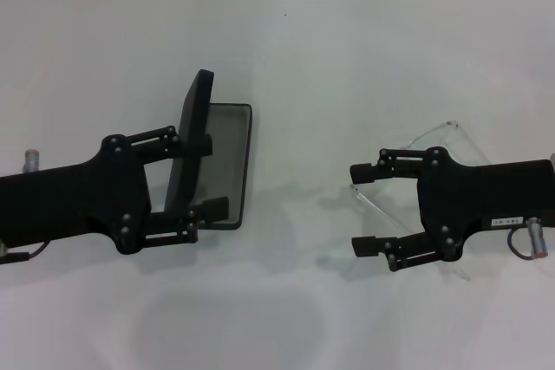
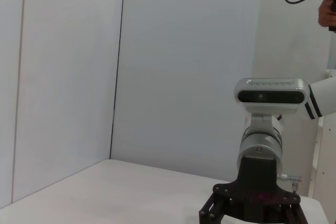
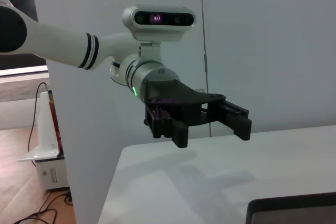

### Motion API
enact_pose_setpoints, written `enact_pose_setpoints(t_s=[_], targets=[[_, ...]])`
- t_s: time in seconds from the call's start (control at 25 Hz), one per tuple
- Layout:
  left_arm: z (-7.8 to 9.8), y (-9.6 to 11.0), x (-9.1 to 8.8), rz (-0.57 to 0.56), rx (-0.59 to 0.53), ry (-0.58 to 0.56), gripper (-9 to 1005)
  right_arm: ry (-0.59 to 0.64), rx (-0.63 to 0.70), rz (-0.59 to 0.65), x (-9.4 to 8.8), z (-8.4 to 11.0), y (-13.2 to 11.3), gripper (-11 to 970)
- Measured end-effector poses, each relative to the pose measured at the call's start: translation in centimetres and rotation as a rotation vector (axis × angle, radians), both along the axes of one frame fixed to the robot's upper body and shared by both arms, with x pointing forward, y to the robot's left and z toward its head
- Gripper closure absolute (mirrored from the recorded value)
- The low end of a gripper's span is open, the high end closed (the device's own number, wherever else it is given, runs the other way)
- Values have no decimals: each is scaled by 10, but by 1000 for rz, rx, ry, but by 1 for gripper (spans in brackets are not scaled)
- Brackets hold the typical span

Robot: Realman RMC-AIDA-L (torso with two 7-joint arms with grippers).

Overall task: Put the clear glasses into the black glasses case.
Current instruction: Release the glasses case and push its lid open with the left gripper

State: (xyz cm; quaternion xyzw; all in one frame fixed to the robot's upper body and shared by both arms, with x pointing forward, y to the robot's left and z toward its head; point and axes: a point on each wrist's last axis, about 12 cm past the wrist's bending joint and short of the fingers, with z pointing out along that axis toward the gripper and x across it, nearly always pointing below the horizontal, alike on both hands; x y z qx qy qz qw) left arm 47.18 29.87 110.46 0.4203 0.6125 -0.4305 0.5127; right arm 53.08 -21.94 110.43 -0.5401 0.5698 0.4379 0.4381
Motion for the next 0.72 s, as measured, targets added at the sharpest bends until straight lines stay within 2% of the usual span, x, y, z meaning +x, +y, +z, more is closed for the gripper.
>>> enact_pose_setpoints(t_s=[0.56, 0.72], targets=[[0, -1, 2, 6, -2, -11, 228, 10, 8, -8, -3, -3, 2, 118], [9, -2, 8, 52, -46, 16, 232, 16, 9, -21, -3, -5, 3, 118]])
